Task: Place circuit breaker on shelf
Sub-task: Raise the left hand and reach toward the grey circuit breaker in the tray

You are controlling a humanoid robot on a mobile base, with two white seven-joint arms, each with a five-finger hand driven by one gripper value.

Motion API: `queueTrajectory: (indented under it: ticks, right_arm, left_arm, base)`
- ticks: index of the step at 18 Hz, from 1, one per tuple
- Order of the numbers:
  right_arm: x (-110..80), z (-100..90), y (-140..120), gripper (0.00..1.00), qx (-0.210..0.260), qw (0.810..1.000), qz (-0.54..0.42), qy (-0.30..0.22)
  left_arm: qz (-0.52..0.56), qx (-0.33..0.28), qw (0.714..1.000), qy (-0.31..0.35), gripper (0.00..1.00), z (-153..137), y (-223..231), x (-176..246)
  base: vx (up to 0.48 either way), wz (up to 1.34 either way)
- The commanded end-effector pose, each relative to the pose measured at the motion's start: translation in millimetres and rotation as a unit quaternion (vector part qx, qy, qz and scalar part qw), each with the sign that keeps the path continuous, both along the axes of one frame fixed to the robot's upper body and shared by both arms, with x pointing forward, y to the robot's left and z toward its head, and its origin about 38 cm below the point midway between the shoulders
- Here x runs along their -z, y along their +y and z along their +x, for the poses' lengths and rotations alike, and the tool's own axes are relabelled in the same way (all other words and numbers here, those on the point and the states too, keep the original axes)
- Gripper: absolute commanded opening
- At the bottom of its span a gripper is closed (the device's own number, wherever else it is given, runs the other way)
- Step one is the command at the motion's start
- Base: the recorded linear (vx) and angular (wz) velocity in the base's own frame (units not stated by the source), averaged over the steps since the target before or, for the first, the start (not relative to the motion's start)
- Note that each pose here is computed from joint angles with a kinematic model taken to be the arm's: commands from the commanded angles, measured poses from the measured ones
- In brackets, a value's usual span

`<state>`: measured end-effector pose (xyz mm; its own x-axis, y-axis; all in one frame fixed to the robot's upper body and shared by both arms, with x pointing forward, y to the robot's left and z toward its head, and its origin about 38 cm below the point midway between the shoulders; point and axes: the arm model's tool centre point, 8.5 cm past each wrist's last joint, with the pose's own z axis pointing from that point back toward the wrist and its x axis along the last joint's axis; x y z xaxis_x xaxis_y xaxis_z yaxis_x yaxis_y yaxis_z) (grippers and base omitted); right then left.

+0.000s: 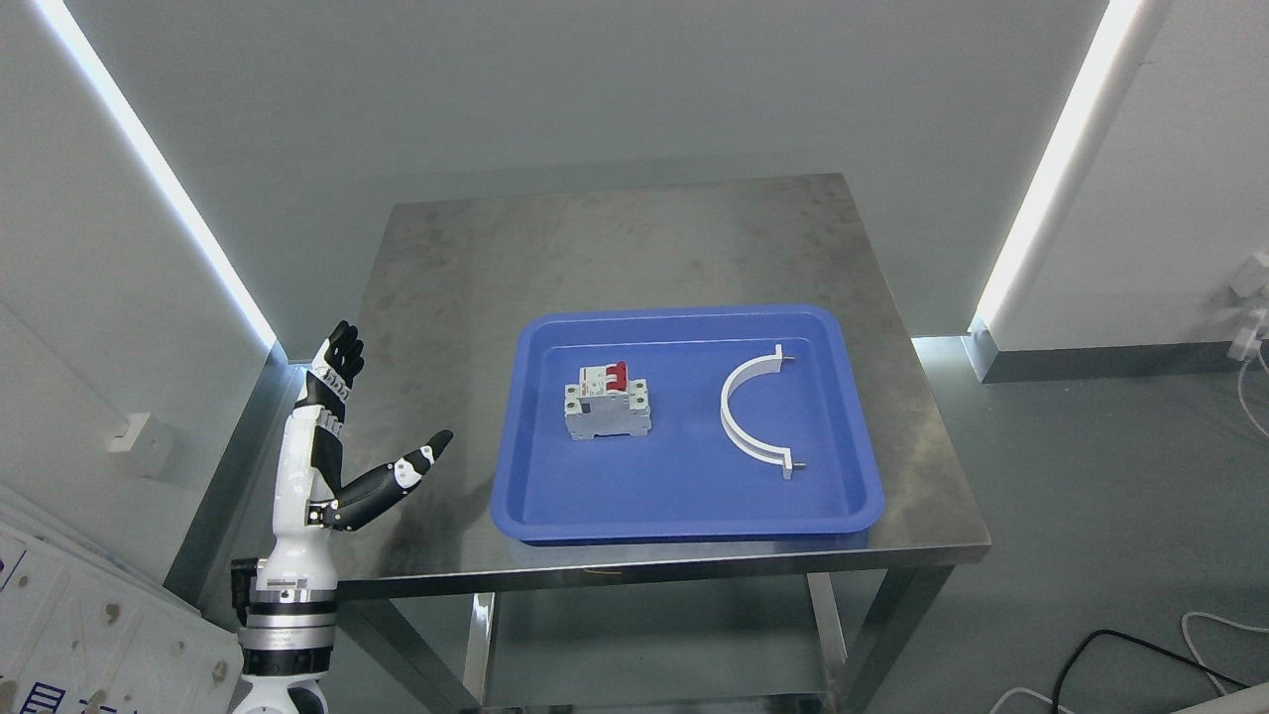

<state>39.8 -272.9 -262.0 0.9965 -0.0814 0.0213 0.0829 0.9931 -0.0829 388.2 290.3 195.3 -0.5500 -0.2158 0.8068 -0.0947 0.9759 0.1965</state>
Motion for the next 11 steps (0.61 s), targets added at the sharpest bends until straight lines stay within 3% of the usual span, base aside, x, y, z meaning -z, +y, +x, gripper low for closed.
queueTrajectory:
  ticks: [1,3,5,8,11]
  right_arm:
    - [-1.2,0.1,-12,1.00,-0.004,0.999,-0.013,-0.040]
    - [-1.2,0.6,-12,1.00,-0.004,0.999,-0.013,-0.041]
    - [-1.2,0.1,-12,1.00,-0.003,0.999,-0.013,-0.040]
    - [-1.2,0.1,-12,1.00,-0.004,0.999,-0.013,-0.040]
    - [-1.2,0.6,-12,1.00,-0.004,0.999,-0.013,-0.041]
  left_arm:
    - [0.010,0.003,1.000,-0.003,1.00,2,2,-5]
    - [0.034,0.044,0.998,-0.011,0.99,10,-13,-16]
    - [0.139,0.100,0.985,-0.018,0.96,25,-16,-48]
    - [0.278,0.137,0.951,0.016,0.97,52,-33,-85]
    - [0.328,0.172,0.924,0.091,0.88,75,-44,-126]
  base:
    - [0.000,-0.02]
    - [0.000,-0.01]
    - [0.000,0.00]
    - [0.000,0.00]
    - [-0.003,0.01]
